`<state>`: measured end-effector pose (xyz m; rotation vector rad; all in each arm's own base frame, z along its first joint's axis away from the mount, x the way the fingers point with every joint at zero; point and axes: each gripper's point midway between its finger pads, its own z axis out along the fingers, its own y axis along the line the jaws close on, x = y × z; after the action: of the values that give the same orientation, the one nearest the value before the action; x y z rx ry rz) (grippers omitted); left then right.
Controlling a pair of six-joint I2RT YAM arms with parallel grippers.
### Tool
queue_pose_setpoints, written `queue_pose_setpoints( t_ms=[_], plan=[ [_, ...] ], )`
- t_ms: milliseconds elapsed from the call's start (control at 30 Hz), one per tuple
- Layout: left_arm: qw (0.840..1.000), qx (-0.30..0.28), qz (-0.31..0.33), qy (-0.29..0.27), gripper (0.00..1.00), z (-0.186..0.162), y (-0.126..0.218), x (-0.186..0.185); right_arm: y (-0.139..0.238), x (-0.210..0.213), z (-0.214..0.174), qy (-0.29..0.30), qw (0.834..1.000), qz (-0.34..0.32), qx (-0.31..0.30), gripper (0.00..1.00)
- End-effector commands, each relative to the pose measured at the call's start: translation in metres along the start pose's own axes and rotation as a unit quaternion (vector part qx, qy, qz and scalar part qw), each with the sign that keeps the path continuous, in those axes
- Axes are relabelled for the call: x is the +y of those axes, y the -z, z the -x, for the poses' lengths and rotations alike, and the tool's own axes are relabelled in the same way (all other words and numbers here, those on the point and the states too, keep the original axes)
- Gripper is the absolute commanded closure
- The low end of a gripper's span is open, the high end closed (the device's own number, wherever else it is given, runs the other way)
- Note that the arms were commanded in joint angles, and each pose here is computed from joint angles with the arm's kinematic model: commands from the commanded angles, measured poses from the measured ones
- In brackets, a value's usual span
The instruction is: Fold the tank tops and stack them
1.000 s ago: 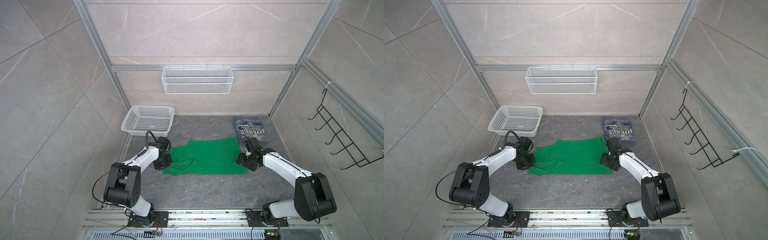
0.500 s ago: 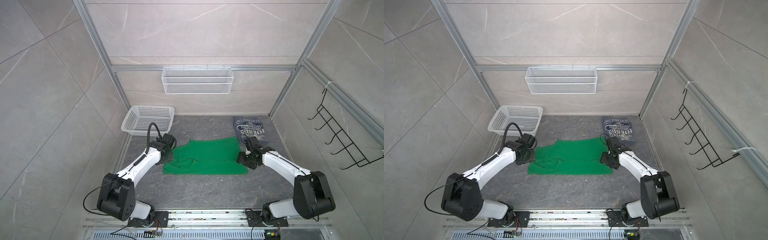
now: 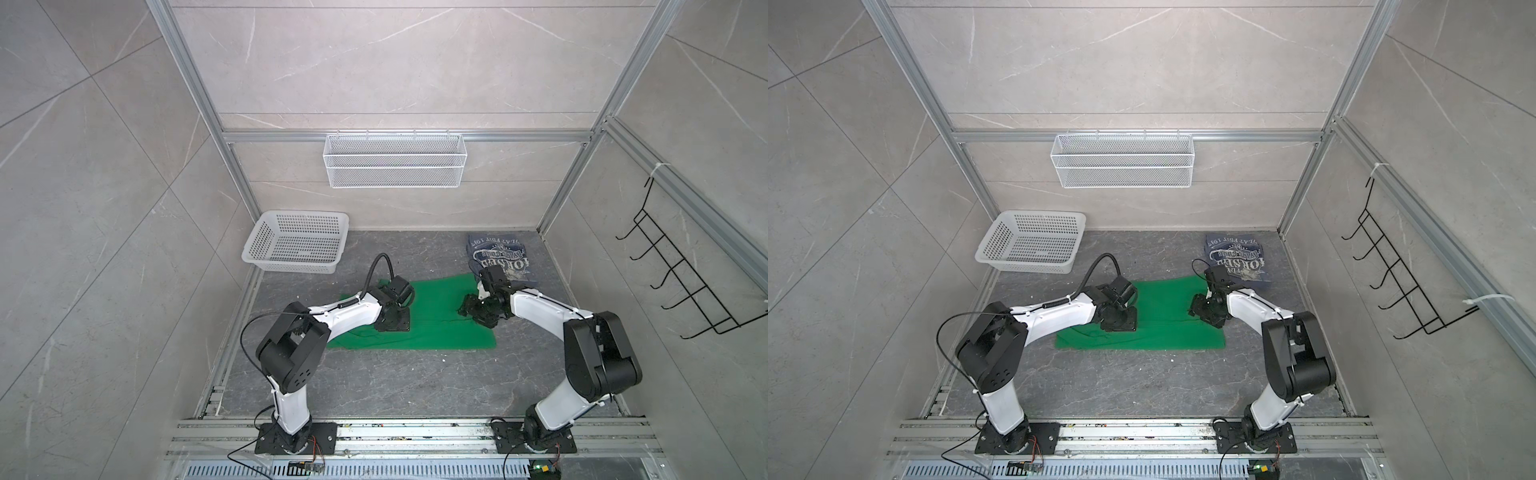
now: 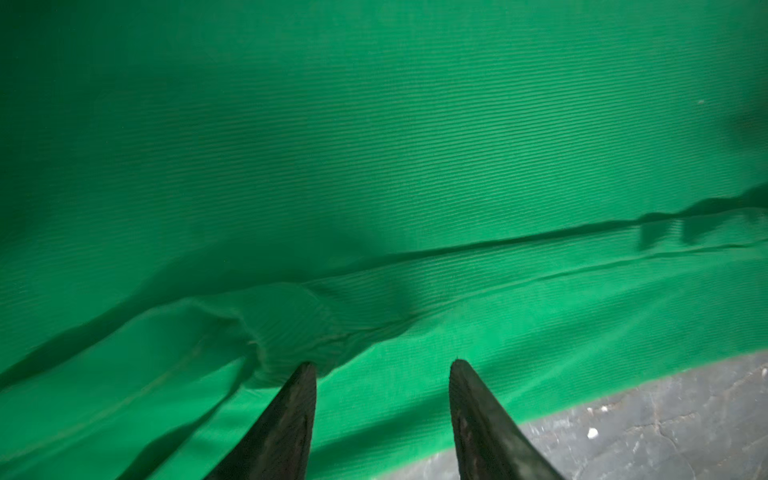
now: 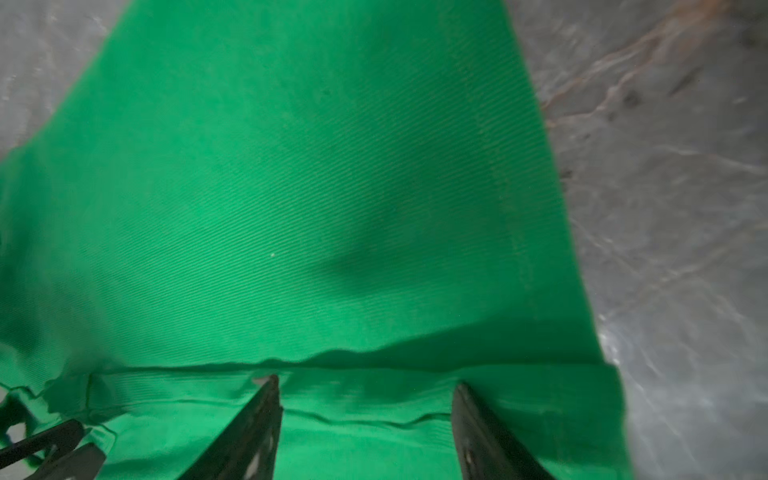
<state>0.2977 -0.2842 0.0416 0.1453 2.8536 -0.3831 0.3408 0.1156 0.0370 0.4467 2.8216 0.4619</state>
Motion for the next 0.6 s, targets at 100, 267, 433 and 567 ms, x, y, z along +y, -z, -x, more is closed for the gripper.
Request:
queue_pose_setpoints(
  t_ms=[100,267,433,567],
  plan=[
    [0.997,-0.021,0.000,0.075,0.45,0.018,-0.015,0.045,-0.011,-0.022,0.008,-0.033,0.999,-0.044,0.003,0.34],
    [0.996,-0.011,0.011,0.094,0.45,0.006,-0.021,0.072,-0.012,-0.041,0.012,-0.053,0.997,-0.058,0.002,0.34],
    [0.996,0.003,-0.005,0.085,0.45,-0.004,-0.022,0.067,-0.010,-0.032,0.014,-0.041,0.999,-0.035,0.001,0.34],
    [0.997,0.008,-0.001,0.073,0.44,-0.024,-0.019,0.058,-0.006,-0.041,0.004,-0.045,0.998,-0.051,0.004,0.35]
  ],
)
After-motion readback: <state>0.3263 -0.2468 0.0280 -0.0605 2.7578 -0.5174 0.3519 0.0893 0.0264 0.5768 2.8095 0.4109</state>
